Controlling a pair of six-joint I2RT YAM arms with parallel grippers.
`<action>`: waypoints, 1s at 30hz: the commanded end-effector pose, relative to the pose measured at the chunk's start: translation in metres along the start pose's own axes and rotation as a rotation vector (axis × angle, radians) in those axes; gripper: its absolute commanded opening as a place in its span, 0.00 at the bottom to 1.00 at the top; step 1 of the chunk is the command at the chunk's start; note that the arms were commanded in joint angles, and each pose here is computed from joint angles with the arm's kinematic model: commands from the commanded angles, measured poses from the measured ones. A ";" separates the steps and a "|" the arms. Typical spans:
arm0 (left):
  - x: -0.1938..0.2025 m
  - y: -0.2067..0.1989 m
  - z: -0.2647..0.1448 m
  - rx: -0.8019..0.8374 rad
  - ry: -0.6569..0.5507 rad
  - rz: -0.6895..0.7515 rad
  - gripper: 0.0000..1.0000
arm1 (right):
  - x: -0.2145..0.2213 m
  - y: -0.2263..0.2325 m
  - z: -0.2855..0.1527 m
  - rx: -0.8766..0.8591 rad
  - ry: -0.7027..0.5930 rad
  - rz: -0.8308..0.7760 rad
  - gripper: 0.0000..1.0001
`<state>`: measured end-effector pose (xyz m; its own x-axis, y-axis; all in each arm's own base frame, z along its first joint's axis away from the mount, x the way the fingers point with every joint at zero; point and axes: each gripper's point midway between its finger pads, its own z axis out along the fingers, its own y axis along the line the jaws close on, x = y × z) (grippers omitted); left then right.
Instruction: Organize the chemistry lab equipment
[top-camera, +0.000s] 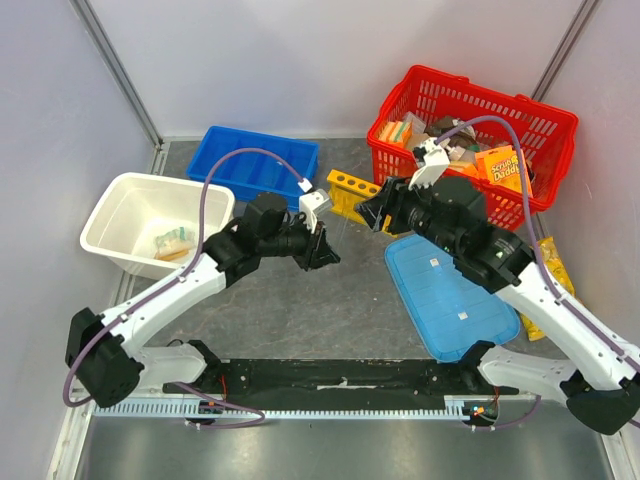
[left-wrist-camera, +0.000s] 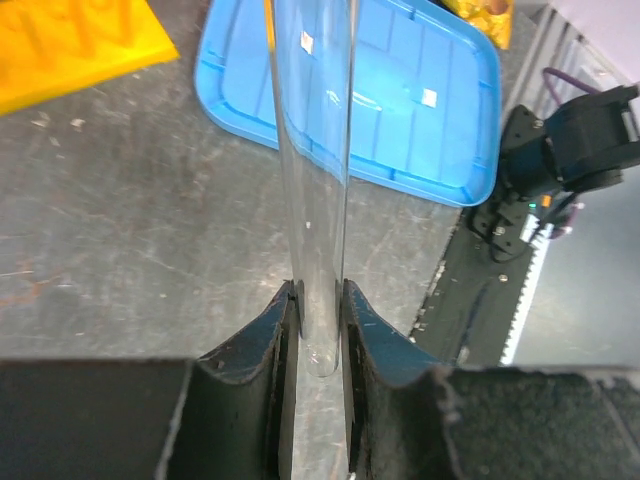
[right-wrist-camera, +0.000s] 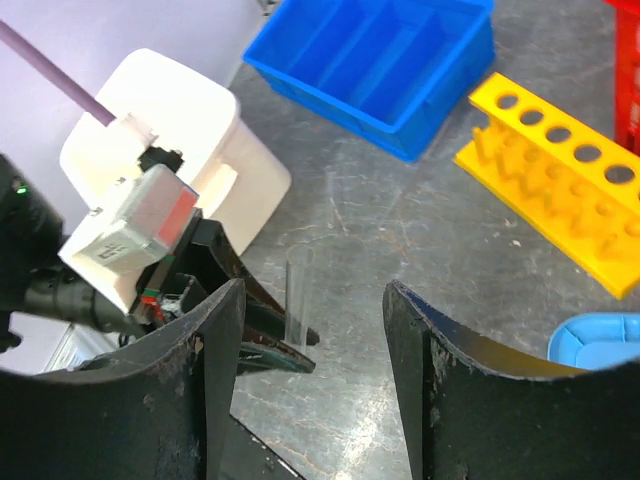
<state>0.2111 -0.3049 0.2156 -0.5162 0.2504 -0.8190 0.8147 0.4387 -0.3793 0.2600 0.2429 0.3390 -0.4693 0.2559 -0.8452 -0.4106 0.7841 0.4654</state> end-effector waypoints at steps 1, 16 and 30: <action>-0.012 0.016 -0.013 -0.103 -0.038 0.175 0.18 | -0.001 0.034 -0.016 -0.203 0.117 -0.088 0.65; -0.015 0.016 -0.019 -0.115 -0.091 0.211 0.18 | 0.019 0.045 0.025 -0.259 0.275 -0.109 0.59; -0.013 0.021 -0.017 -0.127 -0.078 0.244 0.18 | 0.017 0.033 0.049 -0.177 0.249 -0.084 0.48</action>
<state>0.2244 -0.2818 0.2174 -0.3537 0.2981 -0.8866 0.8521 0.4935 -0.1740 0.2659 0.2965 0.3059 -0.6341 -0.0139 -0.7732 -0.5679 0.6869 0.4534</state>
